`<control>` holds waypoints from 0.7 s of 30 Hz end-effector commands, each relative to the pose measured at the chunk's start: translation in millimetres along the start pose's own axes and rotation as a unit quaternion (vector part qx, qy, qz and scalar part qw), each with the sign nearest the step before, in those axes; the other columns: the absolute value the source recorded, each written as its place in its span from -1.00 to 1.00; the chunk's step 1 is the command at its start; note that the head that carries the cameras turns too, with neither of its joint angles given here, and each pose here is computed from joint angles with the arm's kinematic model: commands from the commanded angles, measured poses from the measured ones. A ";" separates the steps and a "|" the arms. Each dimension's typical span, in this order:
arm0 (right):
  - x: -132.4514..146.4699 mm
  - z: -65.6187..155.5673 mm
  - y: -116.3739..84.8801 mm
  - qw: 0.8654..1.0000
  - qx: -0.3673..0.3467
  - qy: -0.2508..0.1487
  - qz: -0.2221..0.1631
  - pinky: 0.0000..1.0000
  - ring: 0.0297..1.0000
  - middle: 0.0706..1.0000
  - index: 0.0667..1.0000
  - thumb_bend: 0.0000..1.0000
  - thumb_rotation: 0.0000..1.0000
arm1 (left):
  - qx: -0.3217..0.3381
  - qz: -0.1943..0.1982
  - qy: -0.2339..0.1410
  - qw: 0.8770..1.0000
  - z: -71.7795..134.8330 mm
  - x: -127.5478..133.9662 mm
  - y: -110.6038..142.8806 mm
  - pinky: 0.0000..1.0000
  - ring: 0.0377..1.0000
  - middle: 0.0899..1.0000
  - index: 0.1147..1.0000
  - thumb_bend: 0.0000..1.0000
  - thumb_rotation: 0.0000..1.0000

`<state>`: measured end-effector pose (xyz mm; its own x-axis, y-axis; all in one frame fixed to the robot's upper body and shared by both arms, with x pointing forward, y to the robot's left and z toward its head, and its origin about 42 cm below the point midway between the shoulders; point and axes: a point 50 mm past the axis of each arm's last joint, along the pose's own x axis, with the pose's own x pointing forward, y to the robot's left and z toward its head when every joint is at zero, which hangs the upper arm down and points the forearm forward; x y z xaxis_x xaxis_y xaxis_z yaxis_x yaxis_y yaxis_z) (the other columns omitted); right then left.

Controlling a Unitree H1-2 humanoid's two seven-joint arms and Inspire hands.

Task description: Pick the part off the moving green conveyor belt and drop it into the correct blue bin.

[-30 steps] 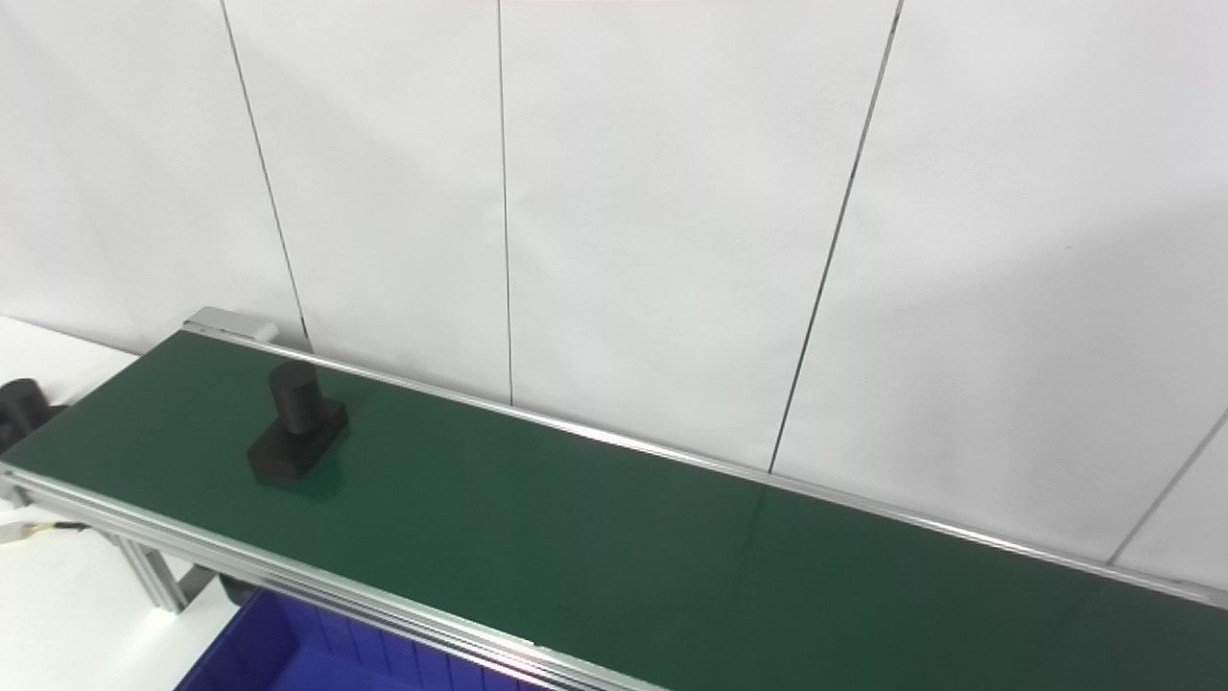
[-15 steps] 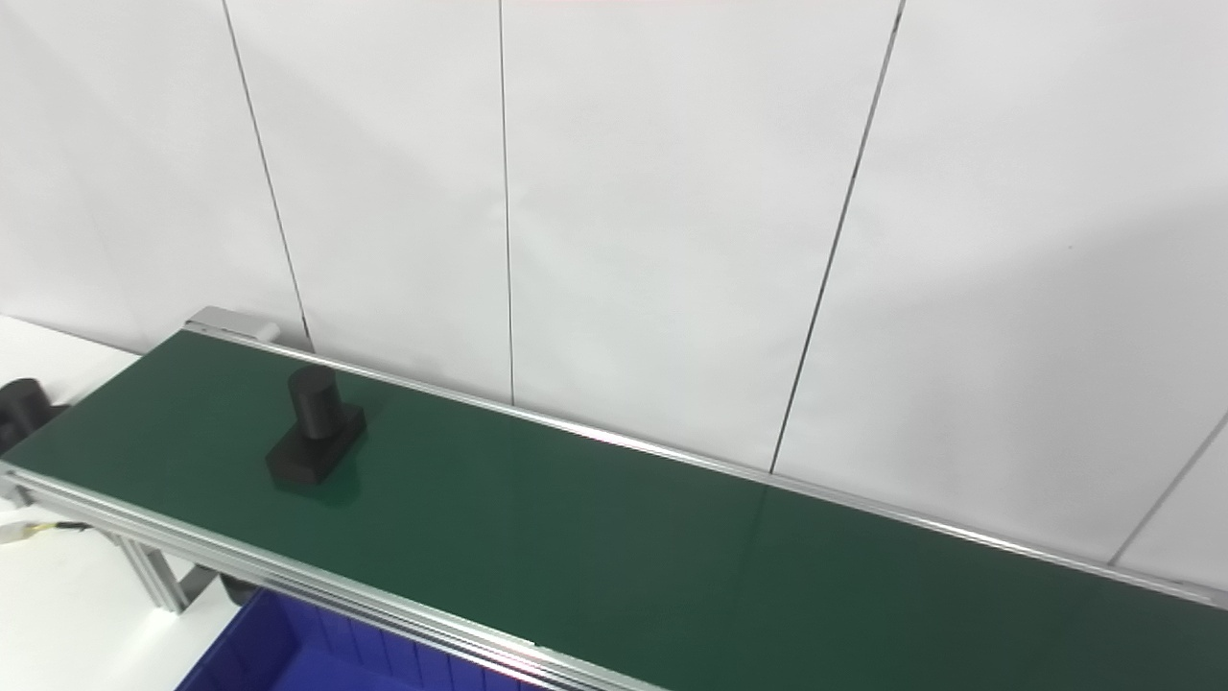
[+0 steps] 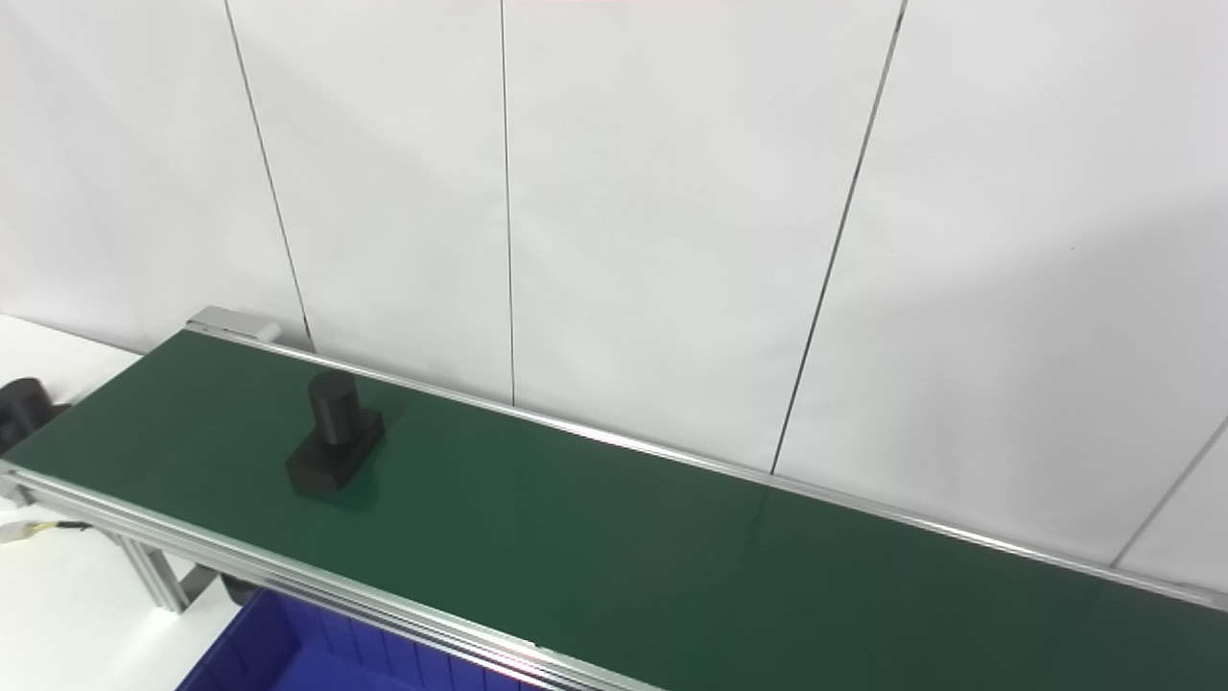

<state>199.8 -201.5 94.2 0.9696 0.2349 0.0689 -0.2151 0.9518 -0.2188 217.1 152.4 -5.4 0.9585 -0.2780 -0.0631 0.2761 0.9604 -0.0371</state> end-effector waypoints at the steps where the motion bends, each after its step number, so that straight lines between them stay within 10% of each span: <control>1: -0.7 16.5 -4.7 1.000 -0.005 -0.019 -0.001 0.16 0.39 0.50 0.58 0.07 0.14 | 0.002 -0.004 -0.036 0.999 10.7 10.0 -4.4 0.17 0.36 0.42 0.52 0.97 0.26; 21: -2.4 61.3 -29.0 0.998 -0.029 -0.052 -0.014 0.05 0.29 0.40 0.53 0.17 0.11 | 0.000 -0.004 -0.032 0.999 8.6 12.9 -5.4 0.19 0.38 0.44 0.53 0.96 0.28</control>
<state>196.2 -216.7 147.2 0.9632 0.2279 0.1425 -0.1847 0.9463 -0.2655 218.9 150.2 -9.3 0.9563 -0.2821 -0.0773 0.2797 0.9592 -0.0410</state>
